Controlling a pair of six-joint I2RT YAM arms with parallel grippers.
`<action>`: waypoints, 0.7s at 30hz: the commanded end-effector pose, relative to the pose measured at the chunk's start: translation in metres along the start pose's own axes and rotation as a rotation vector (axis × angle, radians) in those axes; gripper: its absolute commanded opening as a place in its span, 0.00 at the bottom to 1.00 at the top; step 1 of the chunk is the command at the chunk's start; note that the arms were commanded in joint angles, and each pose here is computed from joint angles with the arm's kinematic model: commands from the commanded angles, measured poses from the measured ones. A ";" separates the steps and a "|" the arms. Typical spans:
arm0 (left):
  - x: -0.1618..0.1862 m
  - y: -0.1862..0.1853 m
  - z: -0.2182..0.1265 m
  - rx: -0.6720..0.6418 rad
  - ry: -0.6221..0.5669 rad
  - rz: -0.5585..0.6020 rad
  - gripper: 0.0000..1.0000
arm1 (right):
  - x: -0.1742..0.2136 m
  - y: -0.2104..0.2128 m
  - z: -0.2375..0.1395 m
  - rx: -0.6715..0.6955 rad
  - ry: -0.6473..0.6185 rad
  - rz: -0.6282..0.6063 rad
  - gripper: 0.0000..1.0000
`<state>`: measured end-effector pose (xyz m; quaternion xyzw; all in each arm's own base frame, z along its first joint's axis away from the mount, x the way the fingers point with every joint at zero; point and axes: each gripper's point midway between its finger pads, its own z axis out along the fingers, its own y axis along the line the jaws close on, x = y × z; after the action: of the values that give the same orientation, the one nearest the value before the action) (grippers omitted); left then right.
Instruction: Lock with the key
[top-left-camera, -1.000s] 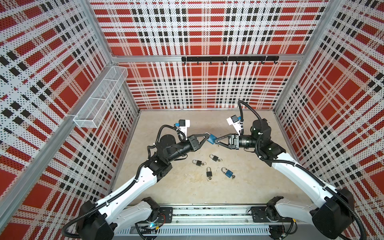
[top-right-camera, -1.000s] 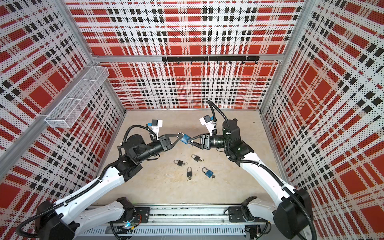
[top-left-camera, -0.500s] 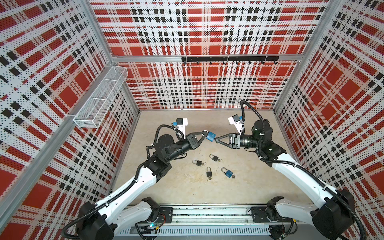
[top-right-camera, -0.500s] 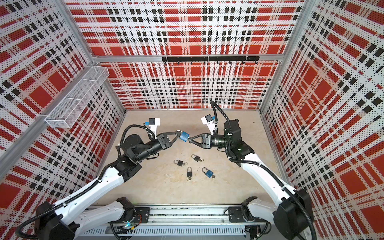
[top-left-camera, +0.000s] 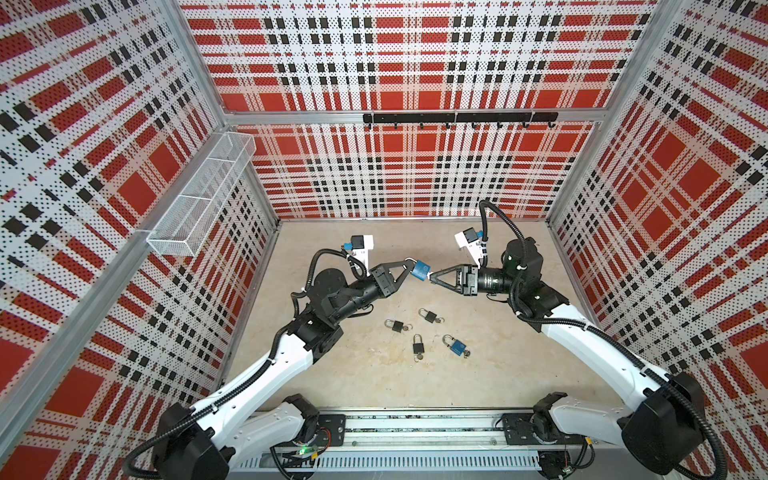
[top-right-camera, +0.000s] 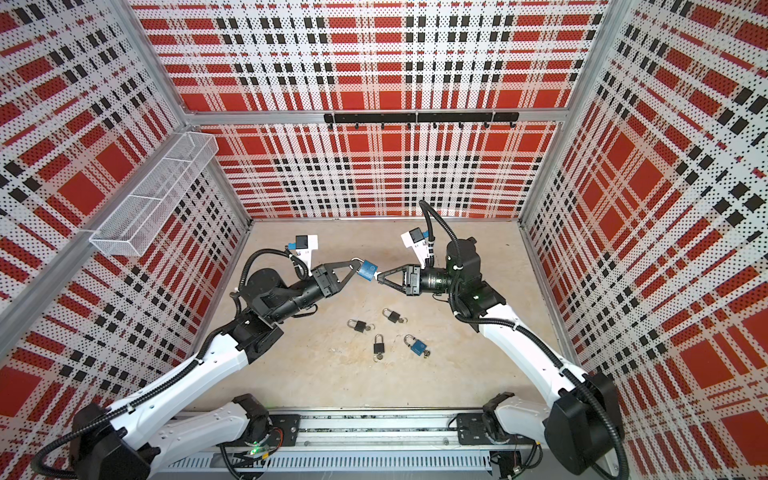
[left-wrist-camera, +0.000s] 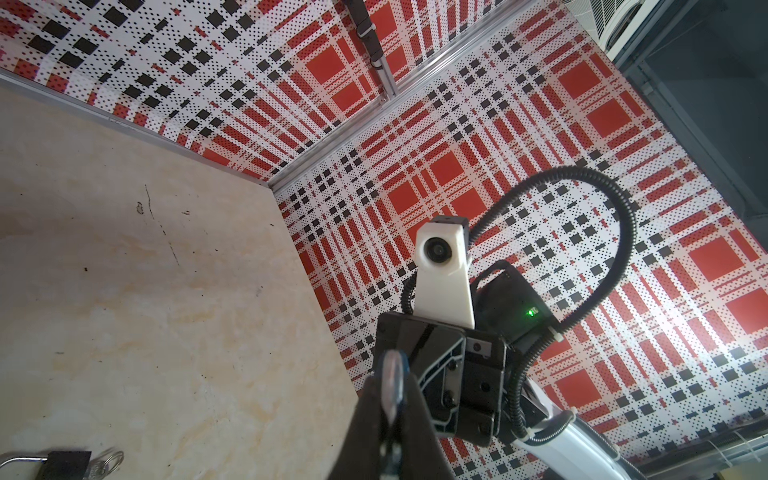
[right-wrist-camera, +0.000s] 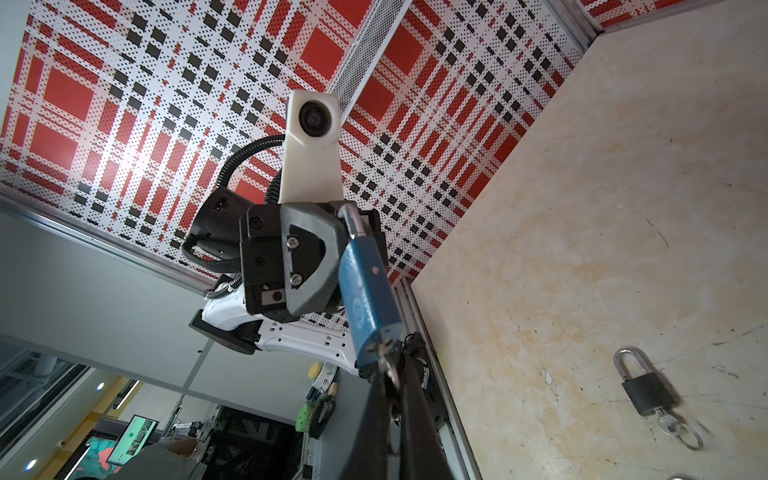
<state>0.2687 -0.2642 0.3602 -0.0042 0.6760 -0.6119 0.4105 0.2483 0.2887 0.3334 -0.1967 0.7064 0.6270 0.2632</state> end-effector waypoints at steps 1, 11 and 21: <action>-0.014 -0.005 -0.005 0.026 -0.060 0.007 0.00 | -0.005 0.006 -0.001 -0.021 -0.023 -0.042 0.00; -0.055 -0.003 -0.026 0.018 -0.144 0.040 0.00 | 0.003 -0.007 -0.019 0.036 -0.066 -0.005 0.00; -0.026 0.041 -0.006 -0.091 -0.005 0.015 0.00 | 0.015 -0.056 -0.053 0.300 -0.114 0.037 0.00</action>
<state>0.3023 -0.2218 0.3485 -0.0396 0.6864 -0.5816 0.4348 0.2562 0.2469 0.3006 -0.1295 0.7544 0.5722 0.2946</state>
